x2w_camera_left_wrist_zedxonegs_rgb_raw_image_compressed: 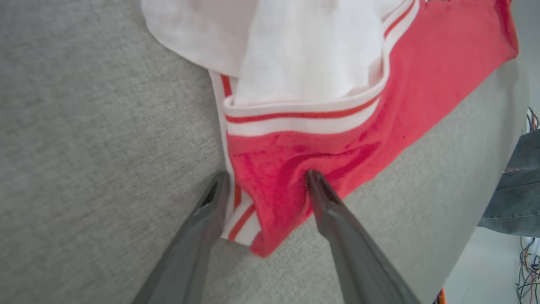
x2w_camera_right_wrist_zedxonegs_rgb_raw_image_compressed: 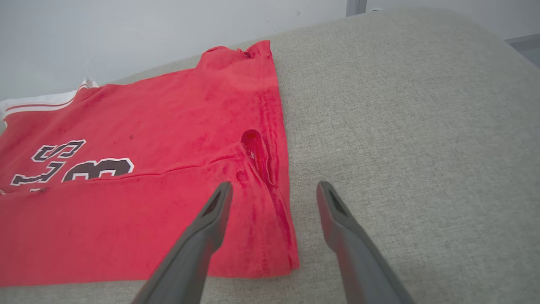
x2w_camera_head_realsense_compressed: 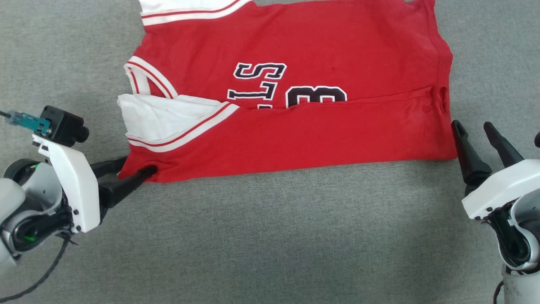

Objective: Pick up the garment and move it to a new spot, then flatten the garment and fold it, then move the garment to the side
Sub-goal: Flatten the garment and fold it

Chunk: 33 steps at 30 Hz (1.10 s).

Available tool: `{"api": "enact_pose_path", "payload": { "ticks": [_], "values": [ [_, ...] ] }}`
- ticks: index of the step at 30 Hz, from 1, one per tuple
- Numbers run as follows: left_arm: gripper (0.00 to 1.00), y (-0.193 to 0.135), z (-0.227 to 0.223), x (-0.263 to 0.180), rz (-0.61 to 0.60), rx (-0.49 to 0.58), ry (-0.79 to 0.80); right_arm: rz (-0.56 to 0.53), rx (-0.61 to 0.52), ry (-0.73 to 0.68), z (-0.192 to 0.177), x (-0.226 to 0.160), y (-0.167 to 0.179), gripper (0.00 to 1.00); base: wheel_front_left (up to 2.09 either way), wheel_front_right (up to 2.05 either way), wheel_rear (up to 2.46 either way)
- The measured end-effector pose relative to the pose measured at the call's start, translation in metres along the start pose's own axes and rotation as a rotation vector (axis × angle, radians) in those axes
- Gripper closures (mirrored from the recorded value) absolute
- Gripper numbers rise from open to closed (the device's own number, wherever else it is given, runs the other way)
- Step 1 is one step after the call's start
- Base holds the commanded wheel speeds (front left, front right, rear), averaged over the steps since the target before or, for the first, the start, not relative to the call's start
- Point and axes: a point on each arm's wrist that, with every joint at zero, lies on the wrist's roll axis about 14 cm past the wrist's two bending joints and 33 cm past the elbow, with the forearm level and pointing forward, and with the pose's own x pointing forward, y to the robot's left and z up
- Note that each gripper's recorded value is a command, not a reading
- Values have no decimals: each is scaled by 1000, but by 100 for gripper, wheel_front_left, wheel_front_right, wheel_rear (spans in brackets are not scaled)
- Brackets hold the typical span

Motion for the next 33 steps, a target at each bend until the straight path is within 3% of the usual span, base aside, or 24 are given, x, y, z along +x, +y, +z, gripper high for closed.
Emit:
{"api": "enact_pose_path", "payload": {
  "ticks": [2,3,4,12,20,21,22,23,33],
  "values": [
    [60,0,-1,4,-5,0,20,-8,0,4,-1,0,-3,0,0,0,0],
    [96,0,-1,5,-9,-7,22,-8,-3,9,-2,0,-3,0,0,0,0],
    [100,-2,-1,6,-14,-17,24,-7,-7,17,-4,0,-3,0,0,0,0],
    [100,-14,-1,9,-57,-19,11,25,-166,218,-26,5,-2,0,0,0,0],
    [100,-21,-2,10,-77,-27,-13,47,-171,401,-45,22,1,0,0,0,0],
    [100,-22,-2,10,-81,-31,-16,47,-172,417,-46,25,1,39,0,0,0],
    [100,-23,-3,10,-82,-35,-19,48,-171,432,-48,27,1,85,0,0,0],
    [100,-24,-3,10,-82,-38,-26,51,-168,435,-48,30,2,100,0,0,0],
    [100,-34,-12,-18,-76,-73,-125,69,-148,405,-45,20,5,100,0,0,0]
  ]
}}
